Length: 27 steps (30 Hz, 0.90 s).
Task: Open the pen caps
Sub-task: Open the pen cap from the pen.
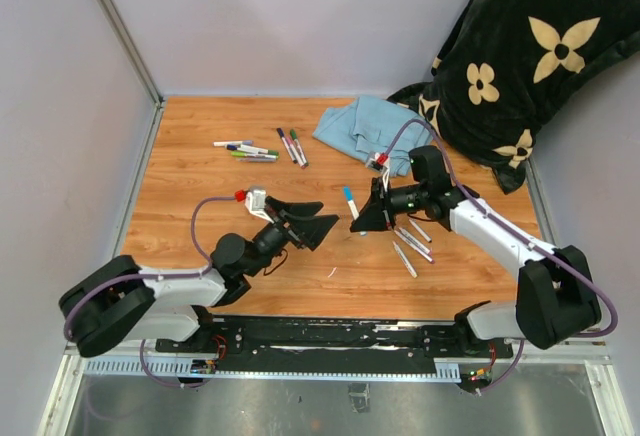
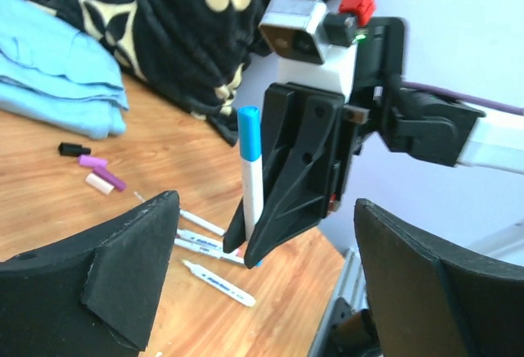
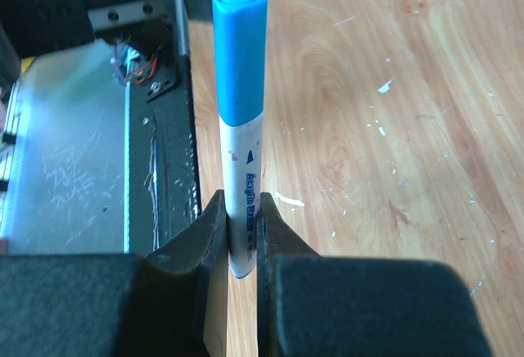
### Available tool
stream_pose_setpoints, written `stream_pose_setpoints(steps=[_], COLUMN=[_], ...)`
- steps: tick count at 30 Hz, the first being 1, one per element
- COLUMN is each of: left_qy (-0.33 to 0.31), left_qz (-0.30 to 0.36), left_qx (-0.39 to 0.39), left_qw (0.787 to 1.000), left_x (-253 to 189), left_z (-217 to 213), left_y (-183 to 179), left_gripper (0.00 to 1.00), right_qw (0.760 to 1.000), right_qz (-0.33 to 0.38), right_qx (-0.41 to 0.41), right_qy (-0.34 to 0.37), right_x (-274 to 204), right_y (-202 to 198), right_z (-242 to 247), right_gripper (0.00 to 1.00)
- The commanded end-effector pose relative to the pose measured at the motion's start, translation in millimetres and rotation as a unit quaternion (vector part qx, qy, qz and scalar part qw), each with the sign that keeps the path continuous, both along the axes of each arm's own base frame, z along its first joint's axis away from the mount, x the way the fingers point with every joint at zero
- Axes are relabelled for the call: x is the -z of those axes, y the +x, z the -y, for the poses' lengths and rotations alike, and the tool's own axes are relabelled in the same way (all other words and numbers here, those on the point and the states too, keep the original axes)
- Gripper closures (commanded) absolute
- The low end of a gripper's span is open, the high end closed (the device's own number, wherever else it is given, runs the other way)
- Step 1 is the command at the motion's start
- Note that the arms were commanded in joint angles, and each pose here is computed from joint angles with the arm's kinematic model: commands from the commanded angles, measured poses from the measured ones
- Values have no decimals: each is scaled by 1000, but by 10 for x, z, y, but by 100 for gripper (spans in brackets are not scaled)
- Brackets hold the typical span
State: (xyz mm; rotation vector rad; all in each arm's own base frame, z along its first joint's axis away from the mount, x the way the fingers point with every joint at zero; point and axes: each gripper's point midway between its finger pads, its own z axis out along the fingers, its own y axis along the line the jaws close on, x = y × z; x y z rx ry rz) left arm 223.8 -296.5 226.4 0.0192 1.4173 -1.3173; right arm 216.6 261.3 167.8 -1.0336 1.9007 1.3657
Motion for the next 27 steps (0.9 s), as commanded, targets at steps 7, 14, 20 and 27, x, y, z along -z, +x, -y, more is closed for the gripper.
stream_pose_setpoints(steps=[7, 14, 20, 27], left_qy=[35, 24, -2, 8], left_qz=[80, 75, 76, 56], left_qx=[38, 49, 80, 82], left_qw=[995, 996, 994, 995], left_x=[-164, -180, -234, -203], left_z=[-269, -278, -190, -59], left_y=[-289, -337, -384, -254], left_gripper=[6, 6, 6, 8], right_qw=[995, 994, 994, 994], right_qz=[27, 27, 22, 19], right_qx=[-98, -101, -102, -104], right_qy=[-9, -18, -21, -19], right_x=[-48, -21, 4, 5], right_y=[-245, -256, -256, -261], right_z=[134, 153, 158, 152], right_gripper=[97, 97, 97, 96])
